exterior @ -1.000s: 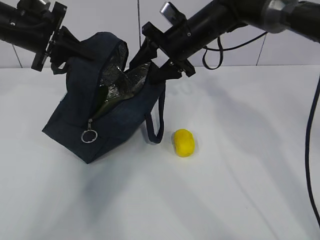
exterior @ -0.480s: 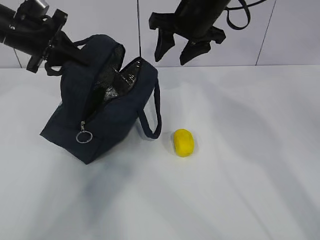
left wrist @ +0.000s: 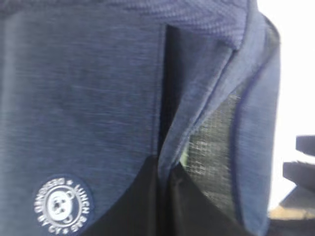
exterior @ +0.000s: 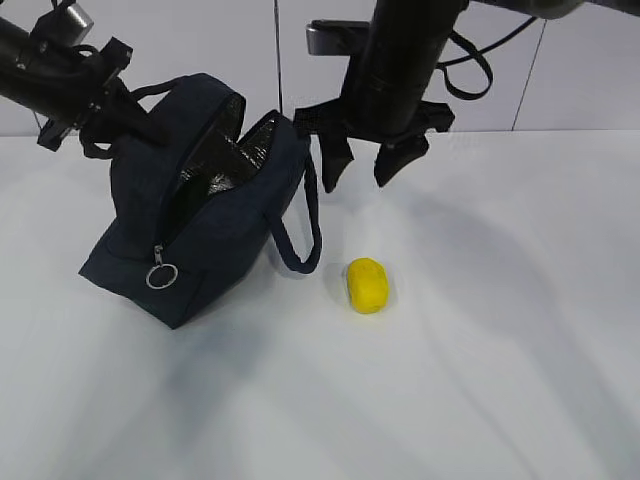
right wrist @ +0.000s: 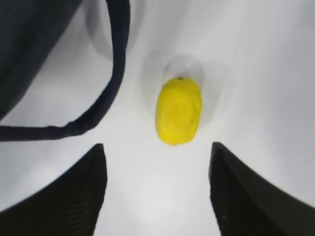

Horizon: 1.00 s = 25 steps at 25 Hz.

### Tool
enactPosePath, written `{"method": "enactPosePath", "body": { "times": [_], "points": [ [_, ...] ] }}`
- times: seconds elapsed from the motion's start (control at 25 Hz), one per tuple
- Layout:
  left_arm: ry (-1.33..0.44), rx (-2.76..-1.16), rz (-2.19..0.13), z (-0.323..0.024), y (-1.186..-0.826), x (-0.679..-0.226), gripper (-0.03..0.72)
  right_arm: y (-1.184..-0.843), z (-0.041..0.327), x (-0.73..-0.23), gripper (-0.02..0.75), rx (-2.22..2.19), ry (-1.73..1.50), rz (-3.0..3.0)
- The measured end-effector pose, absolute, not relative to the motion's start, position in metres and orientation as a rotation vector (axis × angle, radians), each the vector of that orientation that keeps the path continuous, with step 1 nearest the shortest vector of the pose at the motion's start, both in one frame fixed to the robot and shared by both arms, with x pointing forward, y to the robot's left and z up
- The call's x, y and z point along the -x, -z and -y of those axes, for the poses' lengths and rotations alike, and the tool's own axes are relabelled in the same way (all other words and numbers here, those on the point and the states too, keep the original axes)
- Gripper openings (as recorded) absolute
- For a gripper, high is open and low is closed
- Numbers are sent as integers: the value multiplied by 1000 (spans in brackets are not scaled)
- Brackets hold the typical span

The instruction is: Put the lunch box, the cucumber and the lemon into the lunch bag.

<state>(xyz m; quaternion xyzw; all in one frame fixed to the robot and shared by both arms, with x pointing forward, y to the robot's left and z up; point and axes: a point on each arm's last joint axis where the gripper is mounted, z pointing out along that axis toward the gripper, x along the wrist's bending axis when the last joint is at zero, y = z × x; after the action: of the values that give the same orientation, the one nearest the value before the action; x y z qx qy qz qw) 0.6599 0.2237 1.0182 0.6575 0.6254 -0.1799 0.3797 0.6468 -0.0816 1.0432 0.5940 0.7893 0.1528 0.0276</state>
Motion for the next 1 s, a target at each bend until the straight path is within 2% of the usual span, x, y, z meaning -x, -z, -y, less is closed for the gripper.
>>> {"method": "enactPosePath", "body": {
  "times": [0.2,0.6,1.0],
  "points": [
    [426,-1709,-1620,-227,-1015,-660,-8,-1033,90,-632,493,-1892,-371,-2443],
    [343,-1689,-1705,-259,-1012,-664,-8,-1018,94,-627,493,-1968,-293,-2415],
    [317,-1692,-1713,-261,-1011,-665,-8,-984,90,-634,493,-2079,-187,-2371]
  ]
}}
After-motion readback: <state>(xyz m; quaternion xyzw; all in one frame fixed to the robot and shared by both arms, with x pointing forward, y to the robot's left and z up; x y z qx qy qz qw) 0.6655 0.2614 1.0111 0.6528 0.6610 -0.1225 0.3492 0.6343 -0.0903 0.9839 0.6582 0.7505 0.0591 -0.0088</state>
